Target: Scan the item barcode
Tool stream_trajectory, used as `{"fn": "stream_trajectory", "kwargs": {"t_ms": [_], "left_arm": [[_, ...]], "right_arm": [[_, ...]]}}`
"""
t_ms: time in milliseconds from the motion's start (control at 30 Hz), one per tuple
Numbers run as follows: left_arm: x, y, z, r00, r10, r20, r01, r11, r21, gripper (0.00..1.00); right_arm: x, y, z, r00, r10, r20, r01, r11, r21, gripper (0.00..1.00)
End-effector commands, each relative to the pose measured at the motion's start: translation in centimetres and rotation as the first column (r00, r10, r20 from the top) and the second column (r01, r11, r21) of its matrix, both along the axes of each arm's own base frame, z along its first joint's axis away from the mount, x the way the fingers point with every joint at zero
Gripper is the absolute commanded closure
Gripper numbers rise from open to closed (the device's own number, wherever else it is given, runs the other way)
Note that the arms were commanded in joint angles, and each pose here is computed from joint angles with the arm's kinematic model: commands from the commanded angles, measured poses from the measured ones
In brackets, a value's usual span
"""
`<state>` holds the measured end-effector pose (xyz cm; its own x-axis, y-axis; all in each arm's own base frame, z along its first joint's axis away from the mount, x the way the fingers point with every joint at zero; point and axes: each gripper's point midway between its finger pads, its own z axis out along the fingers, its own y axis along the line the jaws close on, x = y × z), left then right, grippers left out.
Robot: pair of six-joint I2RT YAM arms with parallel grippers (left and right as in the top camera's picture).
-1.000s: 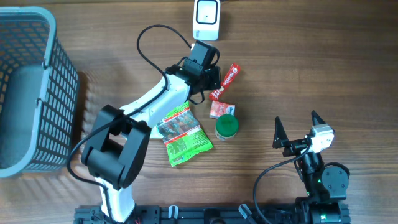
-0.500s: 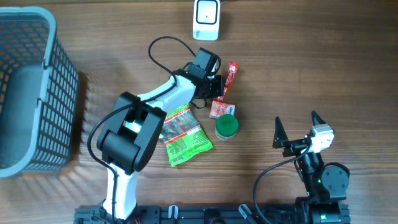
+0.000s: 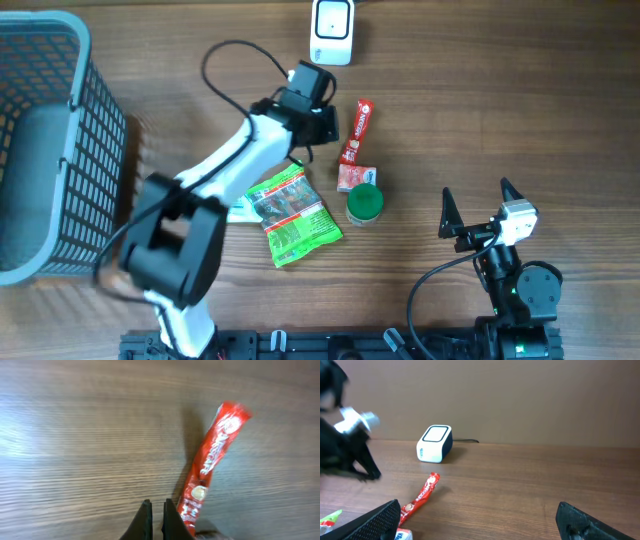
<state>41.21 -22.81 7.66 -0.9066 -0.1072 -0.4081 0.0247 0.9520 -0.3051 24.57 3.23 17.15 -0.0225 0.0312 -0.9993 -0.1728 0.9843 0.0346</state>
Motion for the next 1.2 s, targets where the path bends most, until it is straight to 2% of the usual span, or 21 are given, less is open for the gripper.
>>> {"fn": "stream_trajectory", "kwargs": {"t_ms": [0, 67, 100, 133, 167, 333, 433, 533, 600, 633, 700, 733, 800, 867, 967, 1033, 1100, 1167], "left_arm": [[-0.6, 2.3, 3.8, 0.996, 0.053, 0.077, -0.059, 0.995, 0.076, 0.79], [-1.2, 3.2, 5.3, 0.992, 0.068, 0.102, -0.080, 0.991, 0.112, 0.59], [-1.5, 3.7, 6.2, 0.990, 0.077, 0.122, -0.092, 0.987, 0.130, 0.27], [-1.8, 4.1, 7.2, 0.986, 0.084, 0.145, -0.105, 0.984, 0.145, 0.04], [-2.1, 4.3, 8.1, 0.983, 0.087, 0.163, -0.112, 0.982, 0.152, 0.00], [-5.2, 5.6, 14.2, 0.958, 0.087, 0.273, -0.136, 0.977, 0.165, 0.00], [-7.4, 7.0, 17.6, 0.935, 0.099, 0.341, -0.162, 0.973, 0.164, 0.00], [-9.4, 7.9, 20.3, 0.916, 0.102, 0.388, -0.165, 0.978, 0.130, 0.00], [-10.7, 8.8, 22.4, 0.892, 0.150, 0.426, -0.200, 0.977, 0.076, 0.00], [-11.3, 9.4, 23.2, 0.879, 0.181, 0.442, -0.227, 0.973, 0.052, 0.00], [-12.4, 10.9, 24.6, 0.848, 0.240, 0.473, -0.282, 0.959, 0.018, 0.00], [-13.3, 12.2, 25.5, 0.823, 0.281, 0.493, -0.323, 0.946, 0.000, 0.00], [-14.2, 13.2, 26.1, 0.813, 0.293, 0.503, -0.337, 0.941, -0.004, 0.00], [-15.0, 13.8, 26.2, 0.815, 0.292, 0.500, -0.337, 0.941, 0.001, 0.00], [-16.0, 14.8, 25.7, 0.821, 0.307, 0.482, -0.362, 0.932, 0.021, 0.00], [-16.5, 16.0, 25.3, 0.807, 0.349, 0.476, -0.415, 0.909, 0.038, 0.00], [-16.9, 17.5, 25.1, 0.771, 0.423, 0.477, -0.497, 0.867, 0.034, 0.00], [-17.1, 18.4, 25.1, 0.733, 0.482, 0.480, -0.557, 0.830, 0.018, 0.00]], "right_arm": [[-0.1, 0.3, 0.1, 1.000, 0.017, 0.002, -0.017, 1.000, 0.013, 0.00], [-0.1, 0.3, 0.1, 1.000, 0.017, 0.002, -0.017, 1.000, 0.013, 0.00], [-0.1, 0.3, 0.1, 1.000, 0.017, 0.002, -0.017, 1.000, 0.013, 0.00], [-0.1, 0.3, 0.1, 1.000, 0.017, 0.002, -0.017, 1.000, 0.013, 0.00], [-0.1, 0.3, 0.1, 1.000, 0.017, 0.002, -0.017, 1.000, 0.013, 0.00], [0.0, 0.1, 1.3, 0.998, 0.007, 0.060, -0.005, 0.999, -0.035, 0.00], [0.0, 0.1, 0.8, 0.999, 0.006, 0.037, -0.005, 1.000, -0.026, 0.01], [0.1, -0.6, 0.1, 0.999, -0.034, 0.012, 0.034, 0.999, -0.032, 0.00], [0.1, -0.5, 0.2, 0.999, -0.032, 0.007, 0.031, 0.999, 0.020, 0.00], [-0.1, 0.3, 0.5, 1.000, 0.017, 0.008, -0.017, 0.996, 0.085, 0.00], [-0.9, 3.1, 1.3, 0.982, 0.184, 0.032, -0.186, 0.978, 0.095, 0.00], [-1.5, 4.3, 1.9, 0.965, 0.260, 0.027, -0.262, 0.955, 0.142, 0.00], [-1.8, 4.3, 2.2, 0.965, 0.262, -0.021, -0.248, 0.934, 0.257, 0.00], [-2.3, 4.6, 2.8, 0.959, 0.278, -0.058, -0.254, 0.931, 0.262, 0.00], [-3.7, 6.3, 4.8, 0.920, 0.384, -0.080, -0.360, 0.907, 0.221, 0.00], [-4.0, 6.5, 5.2, 0.902, 0.397, -0.170, -0.344, 0.899, 0.271, 0.00], [-3.9, 5.9, 4.5, 0.878, 0.361, -0.314, -0.249, 0.905, 0.344, 0.00], [-3.7, 5.5, 3.5, 0.812, 0.333, -0.479, -0.138, 0.908, 0.396, 0.00]]}}
